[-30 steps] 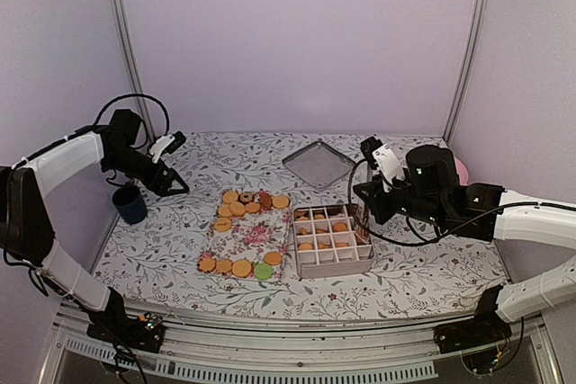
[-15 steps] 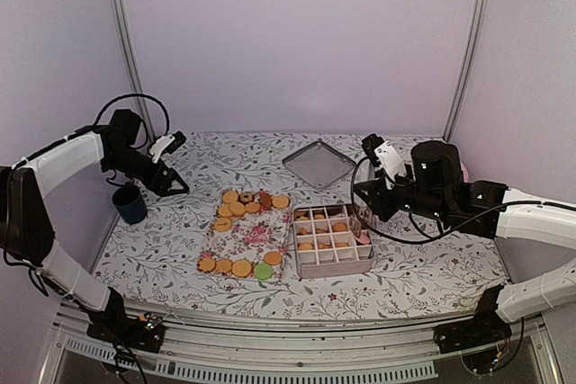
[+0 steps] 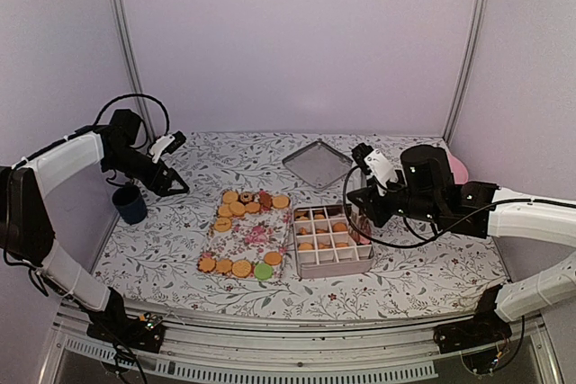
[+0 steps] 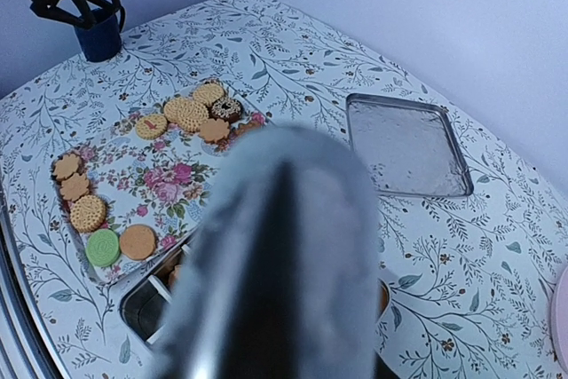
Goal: Pack the cookies
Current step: Adjust the fake cookies on the plate.
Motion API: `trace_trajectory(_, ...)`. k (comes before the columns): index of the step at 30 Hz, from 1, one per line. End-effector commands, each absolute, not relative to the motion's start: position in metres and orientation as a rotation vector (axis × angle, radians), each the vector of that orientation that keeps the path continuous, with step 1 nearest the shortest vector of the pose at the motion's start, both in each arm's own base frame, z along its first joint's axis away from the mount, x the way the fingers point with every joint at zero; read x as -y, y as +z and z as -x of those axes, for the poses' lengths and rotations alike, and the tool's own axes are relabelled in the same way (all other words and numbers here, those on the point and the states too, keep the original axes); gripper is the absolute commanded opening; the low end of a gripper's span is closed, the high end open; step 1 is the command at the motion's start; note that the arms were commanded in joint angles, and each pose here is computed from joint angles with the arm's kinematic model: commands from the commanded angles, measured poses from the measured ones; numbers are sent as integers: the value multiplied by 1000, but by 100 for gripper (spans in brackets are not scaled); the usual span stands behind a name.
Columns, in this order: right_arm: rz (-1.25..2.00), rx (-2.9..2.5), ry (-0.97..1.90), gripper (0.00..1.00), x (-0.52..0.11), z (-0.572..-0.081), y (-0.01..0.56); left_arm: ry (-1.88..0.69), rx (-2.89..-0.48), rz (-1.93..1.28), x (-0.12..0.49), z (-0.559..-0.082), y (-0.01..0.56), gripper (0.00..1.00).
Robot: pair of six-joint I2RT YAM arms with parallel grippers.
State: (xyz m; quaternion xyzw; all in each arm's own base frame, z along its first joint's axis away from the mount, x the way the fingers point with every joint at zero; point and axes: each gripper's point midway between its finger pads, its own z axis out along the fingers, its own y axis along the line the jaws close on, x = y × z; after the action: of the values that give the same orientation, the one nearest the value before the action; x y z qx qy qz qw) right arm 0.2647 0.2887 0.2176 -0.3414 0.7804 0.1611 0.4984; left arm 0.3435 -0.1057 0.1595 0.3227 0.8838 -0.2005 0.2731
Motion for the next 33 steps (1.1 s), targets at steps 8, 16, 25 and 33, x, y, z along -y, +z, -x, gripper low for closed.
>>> trace_trajectory(8,773,-1838,346,15,-281,-274,237,-540,-2367,-867,105,-341,165,80)
trace_trajectory(16,809,-1852,343,6,-281,-272,225,-547,-2367,-866,106,-341,164,80)
trace_trajectory(25,853,-1872,344,4,-283,-274,208,-554,-2403,-858,105,-341,160,80)
trace_trajectory(33,809,-1810,379,27,-288,-282,246,-537,-2378,-867,104,-342,165,81)
